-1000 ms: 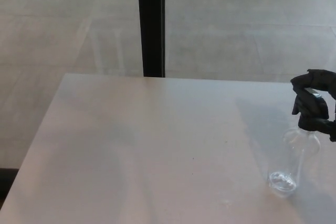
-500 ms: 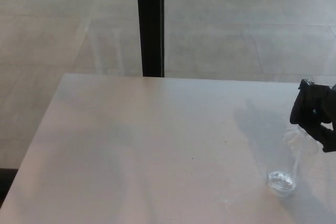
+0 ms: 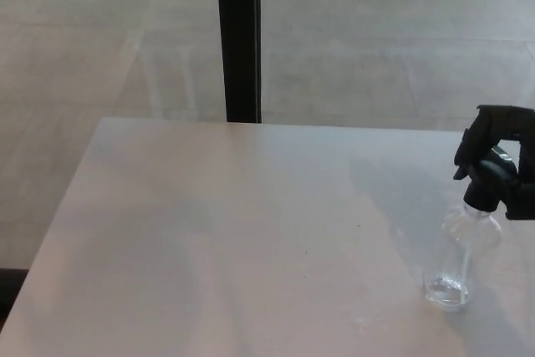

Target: The robot uses its right hand to grab and lift the lid of the spray bottle kept in the middle of the desk and places the lid on the right side of the bottle

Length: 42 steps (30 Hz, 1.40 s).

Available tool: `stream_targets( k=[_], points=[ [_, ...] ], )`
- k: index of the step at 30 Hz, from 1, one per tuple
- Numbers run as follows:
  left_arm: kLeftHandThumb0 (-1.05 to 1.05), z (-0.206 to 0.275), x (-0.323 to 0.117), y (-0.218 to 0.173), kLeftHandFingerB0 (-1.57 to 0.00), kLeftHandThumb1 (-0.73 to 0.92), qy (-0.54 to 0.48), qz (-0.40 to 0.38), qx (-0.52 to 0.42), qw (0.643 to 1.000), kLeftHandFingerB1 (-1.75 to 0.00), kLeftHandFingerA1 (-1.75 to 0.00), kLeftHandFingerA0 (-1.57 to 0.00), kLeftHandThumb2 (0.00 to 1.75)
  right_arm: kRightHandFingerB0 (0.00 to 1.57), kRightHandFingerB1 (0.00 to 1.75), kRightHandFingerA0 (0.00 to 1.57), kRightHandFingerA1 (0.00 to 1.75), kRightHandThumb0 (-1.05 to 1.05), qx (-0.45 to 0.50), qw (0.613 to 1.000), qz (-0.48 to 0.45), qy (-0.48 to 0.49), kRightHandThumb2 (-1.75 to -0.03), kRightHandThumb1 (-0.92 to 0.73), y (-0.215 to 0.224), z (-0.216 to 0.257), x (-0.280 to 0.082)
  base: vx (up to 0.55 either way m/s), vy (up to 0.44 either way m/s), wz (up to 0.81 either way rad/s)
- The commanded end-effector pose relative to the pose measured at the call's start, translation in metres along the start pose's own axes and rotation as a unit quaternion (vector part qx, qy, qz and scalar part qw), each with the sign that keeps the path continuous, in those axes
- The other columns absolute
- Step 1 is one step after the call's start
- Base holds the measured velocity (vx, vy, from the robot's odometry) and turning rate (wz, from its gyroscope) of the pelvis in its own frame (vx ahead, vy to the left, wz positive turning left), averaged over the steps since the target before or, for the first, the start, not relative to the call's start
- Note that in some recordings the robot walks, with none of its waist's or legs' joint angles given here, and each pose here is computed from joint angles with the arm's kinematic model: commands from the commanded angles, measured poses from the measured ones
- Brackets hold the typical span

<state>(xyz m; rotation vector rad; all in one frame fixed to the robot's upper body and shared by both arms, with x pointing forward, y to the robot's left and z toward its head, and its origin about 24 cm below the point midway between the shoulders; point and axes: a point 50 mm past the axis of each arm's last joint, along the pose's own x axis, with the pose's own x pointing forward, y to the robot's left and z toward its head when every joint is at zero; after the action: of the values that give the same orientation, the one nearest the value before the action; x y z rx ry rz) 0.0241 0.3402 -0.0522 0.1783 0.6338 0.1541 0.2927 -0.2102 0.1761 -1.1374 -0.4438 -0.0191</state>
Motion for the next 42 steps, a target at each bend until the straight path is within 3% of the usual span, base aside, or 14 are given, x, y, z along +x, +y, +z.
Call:
stream_targets(
  k=[1, 17, 21, 23, 25, 27, 28, 30, 31, 33, 34, 37, 38, 42],
  points=[
    [-0.58, 0.003, -0.002, 0.004, -0.46, 0.76, -0.013, -0.002, 0.039, 0.999, -0.42, -0.62, -0.46, 0.63, 0.85, 1.36, 0.89, 1.59, -0.07, 0.034, 0.997, -0.056, -0.041, -1.15, -0.50, -0.016, -0.001, 0.004, 0.00, 0.000, 0.00],
    [-0.62, 0.002, -0.004, 0.007, -0.44, 0.75, -0.009, -0.009, 0.055, 0.998, -0.42, -0.60, -0.47, 0.62, 0.86, 1.29, 0.91, 1.63, -0.05, 0.019, 0.995, -0.094, -0.037, -1.05, -0.53, -0.059, -0.010, 0.025, 0.00, 0.000, 0.00],
    [-0.62, 0.000, -0.003, 0.008, -0.41, 0.76, -0.004, -0.010, 0.060, 0.998, -0.41, -0.57, -0.46, 0.63, 0.72, 0.58, 0.85, 1.61, -0.25, -0.030, 0.998, -0.057, 0.003, -0.66, -0.75, -0.061, -0.012, 0.031, 0.00, 0.000, 0.00],
    [-0.64, 0.000, -0.003, 0.007, -0.42, 0.75, -0.003, -0.013, 0.062, 0.998, -0.40, -0.58, -0.46, 0.63, 0.40, 0.36, 0.86, 1.00, -0.50, -0.079, 0.995, 0.016, 0.050, -0.63, -0.75, -0.060, -0.010, 0.033, 0.00, 0.000, 0.00],
    [-0.64, 0.000, -0.002, 0.007, -0.42, 0.75, -0.001, -0.014, 0.062, 0.998, -0.40, -0.58, -0.45, 0.63, 0.21, 0.44, 0.86, 0.88, -0.65, -0.099, 0.993, 0.039, 0.060, -0.92, -0.61, -0.059, -0.009, 0.034, 0.00, 0.000, 0.00],
    [-0.66, 0.000, -0.001, 0.007, -0.41, 0.76, 0.005, -0.021, 0.080, 0.997, -0.40, -0.57, -0.44, 0.63, 0.11, 0.23, 0.33, 0.48, -0.92, -0.175, 0.966, 0.149, 0.116, -0.68, -0.89, -0.051, -0.011, 0.035, 0.00, 0.000, 0.00],
    [-0.66, 0.000, -0.001, 0.007, -0.42, 0.75, 0.006, -0.023, 0.085, 0.996, -0.40, -0.57, -0.44, 0.63, 0.07, 0.33, 0.21, 0.54, -0.93, -0.199, 0.952, 0.186, 0.137, -1.09, -0.70, -0.048, -0.013, 0.034, 0.00, 0.000, 0.00],
    [-0.66, 0.000, 0.000, 0.007, -0.42, 0.75, 0.004, -0.022, 0.083, 0.996, -0.40, -0.57, -0.44, 0.63, 0.07, 0.33, 0.21, 0.54, -0.93, -0.208, 0.946, 0.201, 0.146, -1.09, -0.70, -0.047, -0.013, 0.035, 0.00, 0.000, 0.00],
    [-0.66, -0.001, -0.001, 0.007, -0.41, 0.75, 0.005, -0.023, 0.084, 0.996, -0.40, -0.56, -0.44, 0.63, 0.14, 0.24, 0.30, 0.50, -0.95, -0.219, 0.937, 0.222, 0.154, -0.69, -0.92, -0.045, -0.014, 0.034, 0.00, 0.000, 0.00],
    [-0.66, 0.000, -0.001, 0.007, -0.40, 0.75, 0.004, -0.026, 0.084, 0.996, -0.40, -0.56, -0.44, 0.63, 0.07, 0.23, 0.38, 0.64, -1.00, -0.242, 0.904, 0.297, 0.188, -1.19, -0.80, -0.039, -0.019, 0.034, 0.00, 0.000, 0.00],
    [-0.68, -0.001, -0.001, 0.007, -0.41, 0.75, 0.006, -0.026, 0.090, 0.996, -0.40, -0.56, -0.44, 0.63, 0.08, 0.26, 0.65, 0.82, -0.98, -0.247, 0.891, 0.325, 0.199, -1.19, -0.77, -0.036, -0.022, 0.033, 0.00, 0.000, 0.00],
    [-0.67, 0.000, -0.001, 0.006, -0.41, 0.75, 0.008, -0.027, 0.085, 0.996, -0.40, -0.56, -0.43, 0.63, 0.07, 0.32, 0.67, 0.79, -0.98, -0.243, 0.886, 0.339, 0.204, -1.19, -0.77, -0.034, -0.024, 0.033, 0.00, 0.000, 0.00],
    [-0.67, -0.001, -0.001, 0.007, -0.41, 0.75, 0.008, -0.030, 0.085, 0.996, -0.40, -0.56, -0.43, 0.62, 0.13, 0.27, 0.75, 0.85, -1.02, -0.239, 0.884, 0.347, 0.205, -0.78, -0.92, -0.033, -0.024, 0.032, 0.00, 0.000, 0.00],
    [-0.66, 0.001, -0.002, 0.005, -0.42, 0.75, 0.007, -0.037, 0.094, 0.995, -0.41, -0.57, -0.41, 0.63, 0.22, 0.31, 0.76, 1.38, -1.05, -0.242, 0.866, 0.383, 0.212, -0.79, -0.92, -0.030, -0.023, 0.031, 0.00, 0.000, 0.00]
  ],
)
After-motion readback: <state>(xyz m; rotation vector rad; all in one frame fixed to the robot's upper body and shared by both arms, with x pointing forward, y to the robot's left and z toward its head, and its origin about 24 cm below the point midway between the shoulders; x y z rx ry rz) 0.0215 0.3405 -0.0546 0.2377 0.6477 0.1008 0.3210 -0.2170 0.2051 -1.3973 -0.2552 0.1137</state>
